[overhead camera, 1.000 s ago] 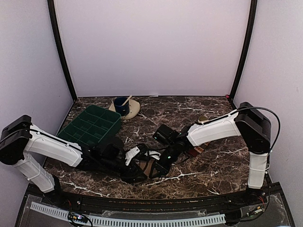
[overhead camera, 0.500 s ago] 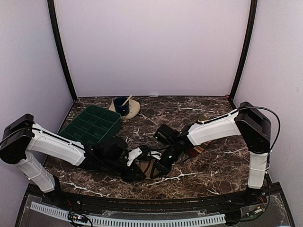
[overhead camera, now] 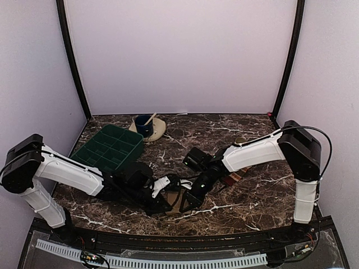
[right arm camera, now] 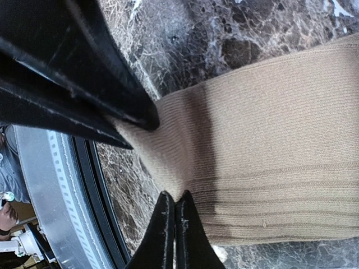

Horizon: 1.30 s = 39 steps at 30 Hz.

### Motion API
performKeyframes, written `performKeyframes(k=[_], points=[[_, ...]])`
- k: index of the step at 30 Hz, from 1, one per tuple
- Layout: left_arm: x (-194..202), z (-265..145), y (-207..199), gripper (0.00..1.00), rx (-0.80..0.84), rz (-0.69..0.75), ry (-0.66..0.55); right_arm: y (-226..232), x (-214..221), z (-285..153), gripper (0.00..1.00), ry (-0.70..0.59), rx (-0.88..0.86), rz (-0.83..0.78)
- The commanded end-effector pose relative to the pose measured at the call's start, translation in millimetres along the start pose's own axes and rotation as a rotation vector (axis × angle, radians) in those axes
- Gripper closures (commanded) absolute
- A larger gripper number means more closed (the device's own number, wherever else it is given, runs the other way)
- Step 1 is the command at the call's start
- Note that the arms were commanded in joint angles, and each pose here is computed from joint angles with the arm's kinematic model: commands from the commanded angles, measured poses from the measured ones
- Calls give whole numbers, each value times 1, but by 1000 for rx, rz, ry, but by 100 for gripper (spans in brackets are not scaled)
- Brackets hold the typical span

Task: Roll the socks
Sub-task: Roll the sock at the center of the board.

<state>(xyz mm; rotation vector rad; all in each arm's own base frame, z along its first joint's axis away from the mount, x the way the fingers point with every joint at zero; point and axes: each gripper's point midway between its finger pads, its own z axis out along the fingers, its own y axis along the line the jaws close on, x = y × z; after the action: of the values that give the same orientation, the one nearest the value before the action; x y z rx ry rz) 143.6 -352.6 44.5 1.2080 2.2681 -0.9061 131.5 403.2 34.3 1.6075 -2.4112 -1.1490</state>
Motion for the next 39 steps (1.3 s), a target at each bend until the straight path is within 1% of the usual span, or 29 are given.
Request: performKeyframes(k=[1,3,5,8,11,12,19,27,33,39], points=[[1,3,-8,100,38,8,28,3,-9,-1,100,-23,-24,-15],[2,4,-8,100,42,4,33,2,-7,-1,99,-25,-24,-8],[3,5,-8,100,44,-4,38,1,-6,0,90,-28,-21,0],[6,8,-7,100,44,-21,62,-1,-4,0,81,-38,-14,9],[9,12,-7,100,49,-39,86,-5,-6,-4,73,-66,-9,23],[11,13,-7,100,50,-44,97,-7,0,-3,72,-65,-12,39],[14,16,-1,100,27,-83,118,-8,2,-10,69,-119,-27,66],[23,14,9,100,41,-188,140,-13,0,-25,68,-203,-35,96],[21,14,13,100,90,-246,135,-10,-6,-32,68,-248,-45,91],[11,15,12,100,139,-263,119,-10,-7,-38,67,-277,-14,80]])
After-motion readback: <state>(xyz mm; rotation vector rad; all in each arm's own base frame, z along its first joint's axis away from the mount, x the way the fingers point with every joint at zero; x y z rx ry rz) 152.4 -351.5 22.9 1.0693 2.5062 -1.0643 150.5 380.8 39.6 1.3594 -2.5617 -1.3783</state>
